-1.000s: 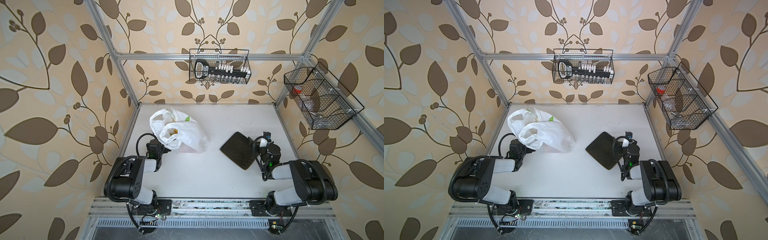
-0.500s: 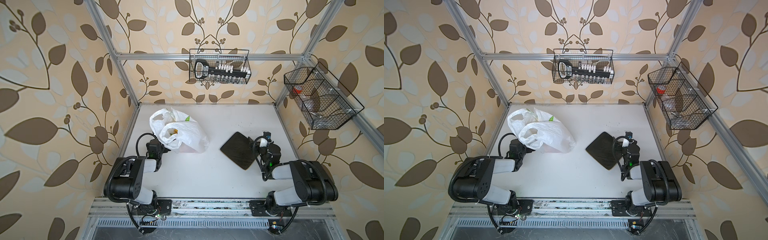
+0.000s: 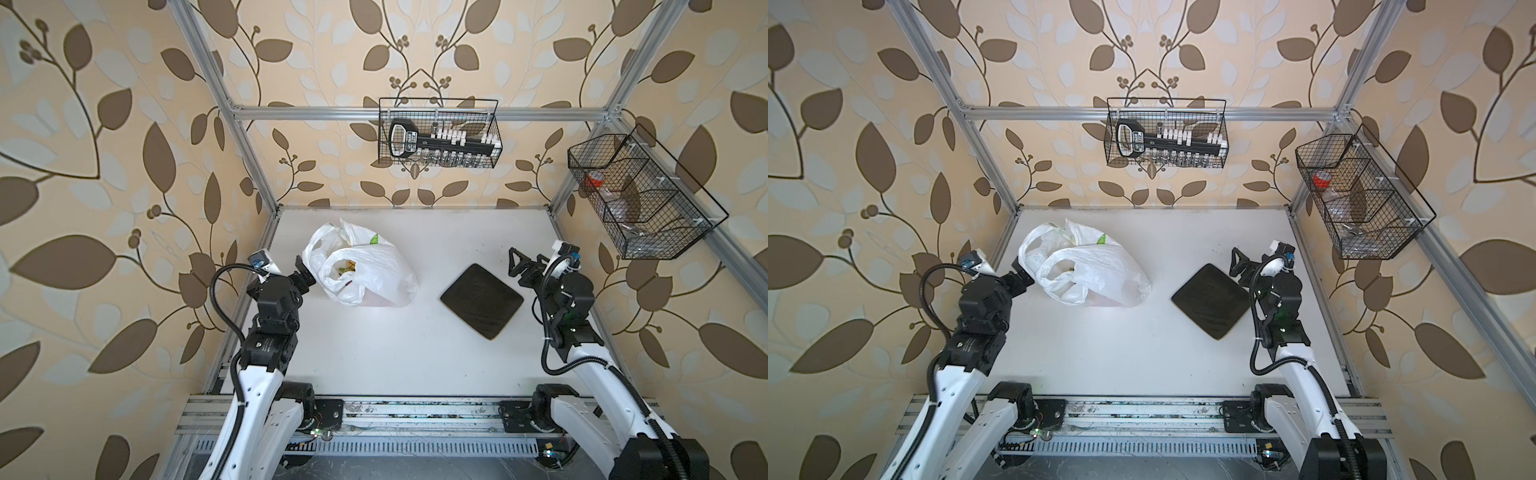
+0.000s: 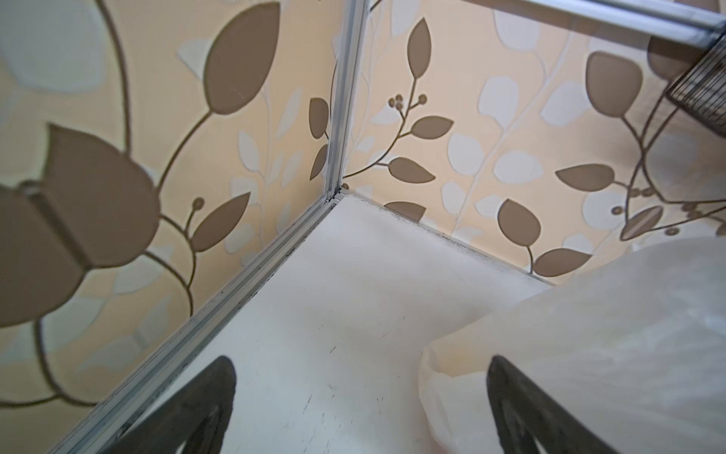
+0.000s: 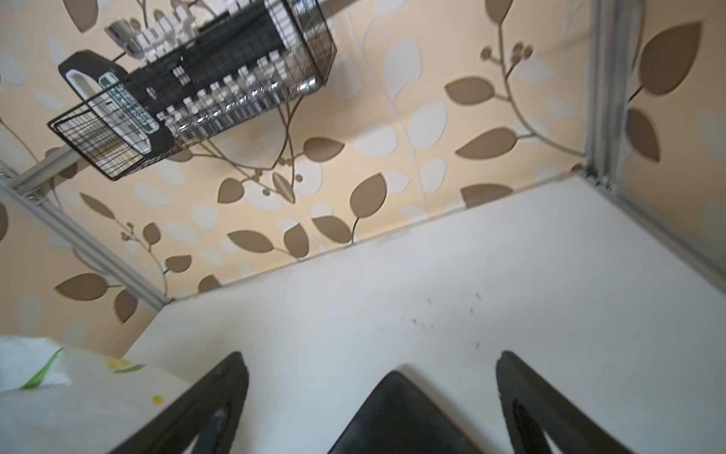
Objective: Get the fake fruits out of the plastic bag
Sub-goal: 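Reach both grippers to the white bag's handles and grasp them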
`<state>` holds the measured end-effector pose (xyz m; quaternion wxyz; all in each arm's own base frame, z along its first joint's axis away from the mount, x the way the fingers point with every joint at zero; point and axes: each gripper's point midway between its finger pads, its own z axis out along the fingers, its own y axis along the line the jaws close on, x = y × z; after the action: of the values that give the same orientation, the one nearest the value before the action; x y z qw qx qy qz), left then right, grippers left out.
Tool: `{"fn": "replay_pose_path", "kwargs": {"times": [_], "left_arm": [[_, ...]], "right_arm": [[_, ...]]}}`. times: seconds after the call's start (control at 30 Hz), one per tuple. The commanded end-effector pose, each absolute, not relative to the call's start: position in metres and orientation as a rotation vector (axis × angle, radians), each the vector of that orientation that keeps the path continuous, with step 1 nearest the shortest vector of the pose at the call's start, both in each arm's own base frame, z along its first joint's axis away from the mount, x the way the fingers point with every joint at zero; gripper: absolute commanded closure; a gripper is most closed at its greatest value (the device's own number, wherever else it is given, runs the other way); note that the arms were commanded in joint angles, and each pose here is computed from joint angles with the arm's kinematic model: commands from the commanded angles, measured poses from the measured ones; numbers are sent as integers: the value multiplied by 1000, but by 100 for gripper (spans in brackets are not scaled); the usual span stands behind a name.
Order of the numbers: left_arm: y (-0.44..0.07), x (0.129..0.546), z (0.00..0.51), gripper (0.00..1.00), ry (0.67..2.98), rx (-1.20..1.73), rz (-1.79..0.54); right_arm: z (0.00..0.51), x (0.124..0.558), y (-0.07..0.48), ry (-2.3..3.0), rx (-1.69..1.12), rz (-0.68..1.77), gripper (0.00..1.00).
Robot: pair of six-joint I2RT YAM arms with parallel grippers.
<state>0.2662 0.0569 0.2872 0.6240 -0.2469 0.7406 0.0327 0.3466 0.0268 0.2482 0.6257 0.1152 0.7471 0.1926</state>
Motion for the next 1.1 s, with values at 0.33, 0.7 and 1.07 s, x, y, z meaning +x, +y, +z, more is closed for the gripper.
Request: {"fn": "replay_pose_path", "kwargs": {"times": [0.33, 0.7, 1.07], "left_arm": [[17, 220, 361, 1, 2062, -425, -76], [-9, 271, 355, 1, 2153, -292, -180], [-24, 308, 334, 19, 2202, -198, -227]], "right_arm": [[343, 267, 322, 1652, -712, 684, 1], [332, 238, 476, 1427, -1236, 445, 1], [302, 271, 496, 1499, -1205, 262, 74]]}}
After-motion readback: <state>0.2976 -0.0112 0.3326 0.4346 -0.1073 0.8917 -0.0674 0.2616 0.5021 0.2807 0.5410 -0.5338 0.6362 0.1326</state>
